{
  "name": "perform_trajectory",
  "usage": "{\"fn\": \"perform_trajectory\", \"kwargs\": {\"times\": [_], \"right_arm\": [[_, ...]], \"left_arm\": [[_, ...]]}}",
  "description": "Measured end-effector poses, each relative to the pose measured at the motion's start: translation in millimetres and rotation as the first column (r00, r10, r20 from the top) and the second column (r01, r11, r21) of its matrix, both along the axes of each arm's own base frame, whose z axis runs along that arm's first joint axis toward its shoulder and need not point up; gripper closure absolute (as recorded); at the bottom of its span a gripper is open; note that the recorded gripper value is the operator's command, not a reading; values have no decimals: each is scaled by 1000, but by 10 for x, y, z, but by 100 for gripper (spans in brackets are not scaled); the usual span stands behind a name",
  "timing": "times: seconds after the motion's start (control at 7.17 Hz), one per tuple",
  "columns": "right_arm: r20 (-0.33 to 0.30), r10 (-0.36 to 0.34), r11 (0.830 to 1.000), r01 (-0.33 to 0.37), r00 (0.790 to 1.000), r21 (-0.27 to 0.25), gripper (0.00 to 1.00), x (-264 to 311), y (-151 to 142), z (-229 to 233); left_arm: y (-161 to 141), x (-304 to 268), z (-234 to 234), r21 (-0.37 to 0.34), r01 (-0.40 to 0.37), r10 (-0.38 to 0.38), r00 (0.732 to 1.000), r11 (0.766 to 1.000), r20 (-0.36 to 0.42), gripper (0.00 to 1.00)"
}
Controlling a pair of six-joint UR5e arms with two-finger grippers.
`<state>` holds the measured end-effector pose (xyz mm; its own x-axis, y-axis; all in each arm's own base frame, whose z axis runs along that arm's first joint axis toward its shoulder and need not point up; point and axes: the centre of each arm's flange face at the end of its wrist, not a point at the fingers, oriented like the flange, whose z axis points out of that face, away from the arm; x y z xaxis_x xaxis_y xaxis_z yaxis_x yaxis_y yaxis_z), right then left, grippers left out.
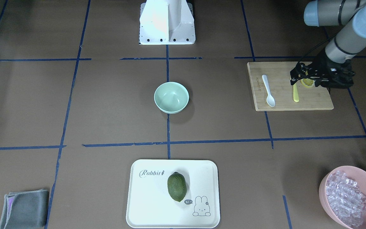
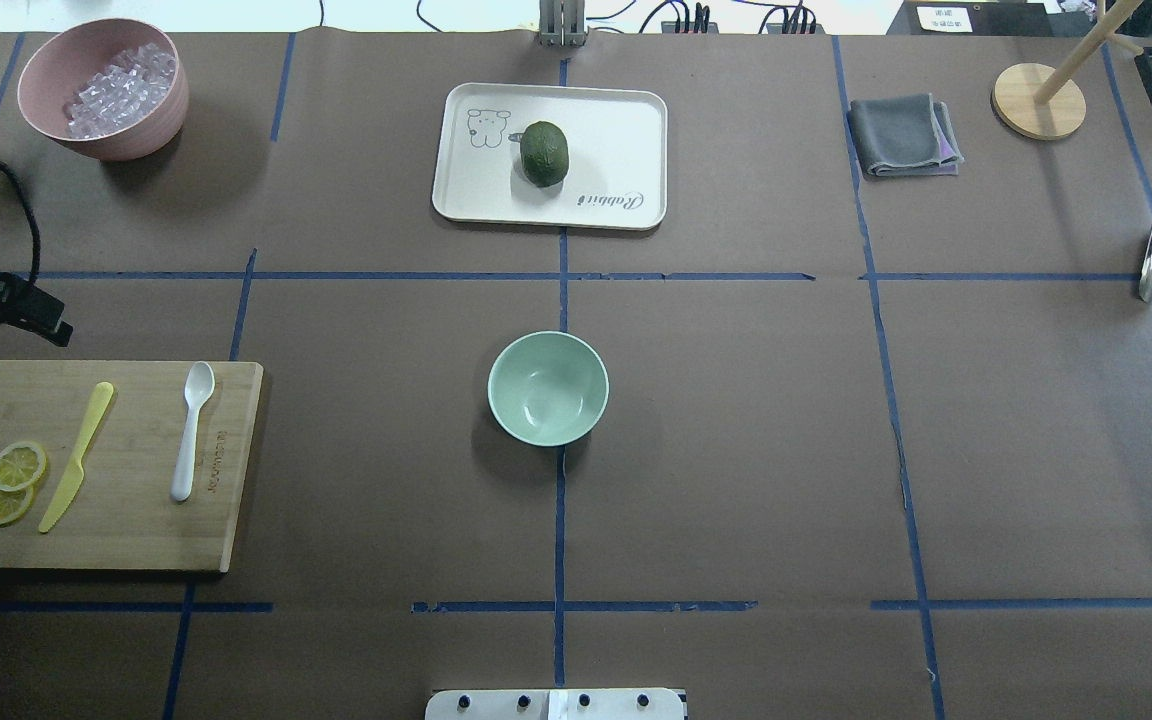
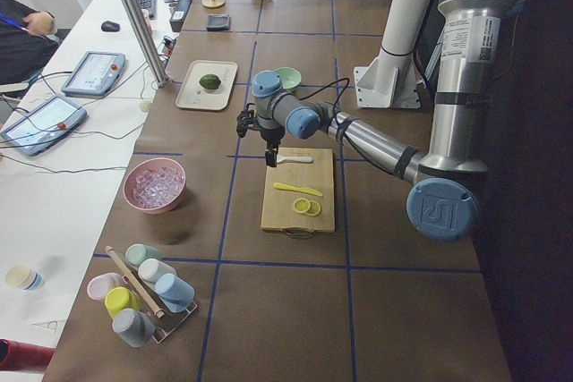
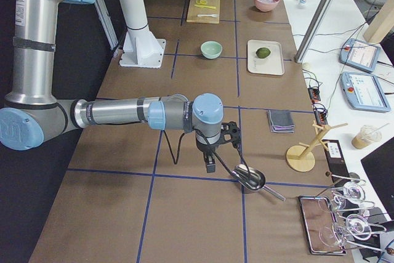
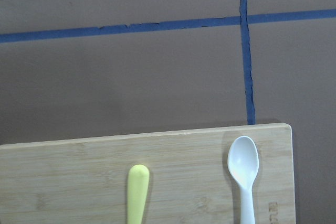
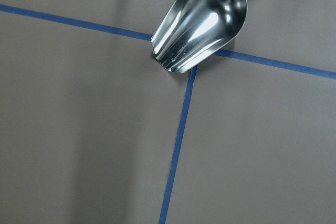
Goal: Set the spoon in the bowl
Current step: 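Move the left gripper over the white spoon on the cutting board, then lower the left gripper and grasp the white spoon's handle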
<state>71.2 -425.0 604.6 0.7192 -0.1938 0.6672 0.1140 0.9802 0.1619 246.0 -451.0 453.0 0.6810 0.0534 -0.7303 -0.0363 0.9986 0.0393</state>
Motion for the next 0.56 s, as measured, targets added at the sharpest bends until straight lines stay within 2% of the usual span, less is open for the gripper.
{"fn": "perform_trajectory", "kwargs": {"times": [0.28,0.56], "right_arm": [[-1,-3,1000,3,1000,1,0,1,4,9],[-2,-6,1000,6,1000,3,0,2,11,15]], "left_arm": [[151,478,125,-10,50,-50,999,999,-2,0],[319,803,190,-9,39,-39,999,999,-2,0]]}}
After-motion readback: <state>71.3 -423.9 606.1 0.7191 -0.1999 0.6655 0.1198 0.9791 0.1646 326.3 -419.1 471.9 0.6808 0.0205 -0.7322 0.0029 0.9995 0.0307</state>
